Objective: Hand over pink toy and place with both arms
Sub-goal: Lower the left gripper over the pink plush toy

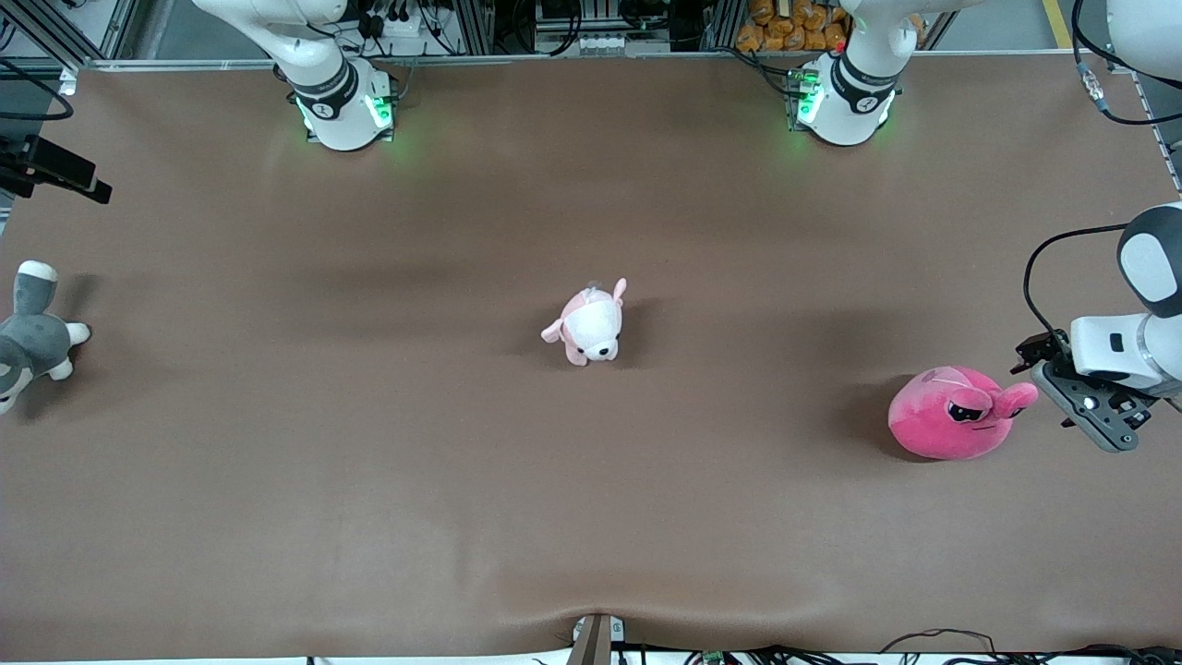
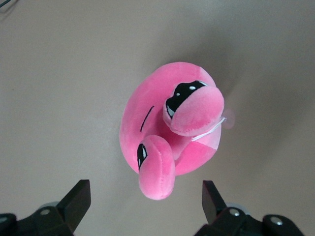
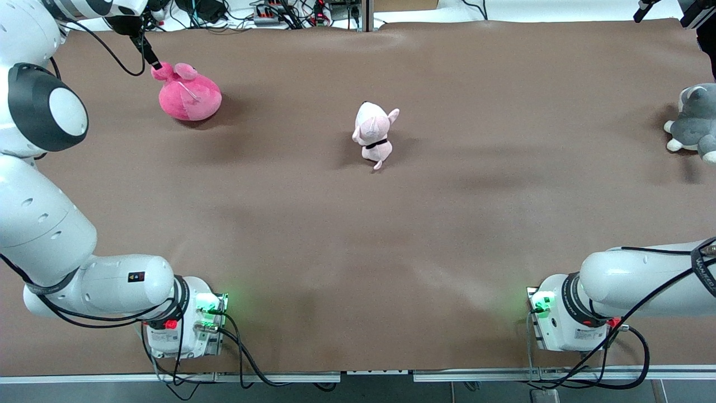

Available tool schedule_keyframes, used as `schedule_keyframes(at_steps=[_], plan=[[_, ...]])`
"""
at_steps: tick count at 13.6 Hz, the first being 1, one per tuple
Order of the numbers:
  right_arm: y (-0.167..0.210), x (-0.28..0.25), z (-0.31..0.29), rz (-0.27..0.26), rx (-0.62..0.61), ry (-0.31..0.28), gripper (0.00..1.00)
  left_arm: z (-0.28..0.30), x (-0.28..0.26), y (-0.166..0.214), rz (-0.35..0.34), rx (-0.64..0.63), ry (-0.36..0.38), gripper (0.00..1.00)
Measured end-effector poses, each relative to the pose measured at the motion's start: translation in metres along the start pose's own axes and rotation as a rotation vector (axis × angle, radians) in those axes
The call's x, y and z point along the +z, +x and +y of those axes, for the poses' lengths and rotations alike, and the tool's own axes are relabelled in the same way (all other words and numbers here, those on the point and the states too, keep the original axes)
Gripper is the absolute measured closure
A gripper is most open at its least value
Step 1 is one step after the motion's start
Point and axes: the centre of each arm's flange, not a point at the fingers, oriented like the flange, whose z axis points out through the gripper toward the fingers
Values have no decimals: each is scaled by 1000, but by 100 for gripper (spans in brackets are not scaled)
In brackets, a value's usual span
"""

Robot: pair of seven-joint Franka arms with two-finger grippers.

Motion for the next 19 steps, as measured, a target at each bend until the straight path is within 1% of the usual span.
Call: schedule_keyframes(at_steps=[3, 13, 14, 15, 17, 18, 19], plan=[[0, 0, 0, 0, 0, 0, 0, 3, 10, -1, 11, -2, 1, 0], [2, 3, 0, -6, 0, 0, 0, 3, 28, -1, 10, 3, 1, 0], [2, 3, 0, -6, 0, 0, 0, 3, 29, -1, 11, 10, 4, 4], [2, 3, 0, -6, 0, 0, 0, 3, 29, -2, 13, 14, 4, 4], [2, 3, 0, -7, 0, 0, 0, 3, 31, -1, 30, 24, -3, 22], [2, 4, 0, -8, 0, 0, 0, 3, 33, -1, 34, 30, -7, 27], [3, 4, 0, -8, 1, 0, 0, 3, 34, -1, 35, 30, -8, 27]])
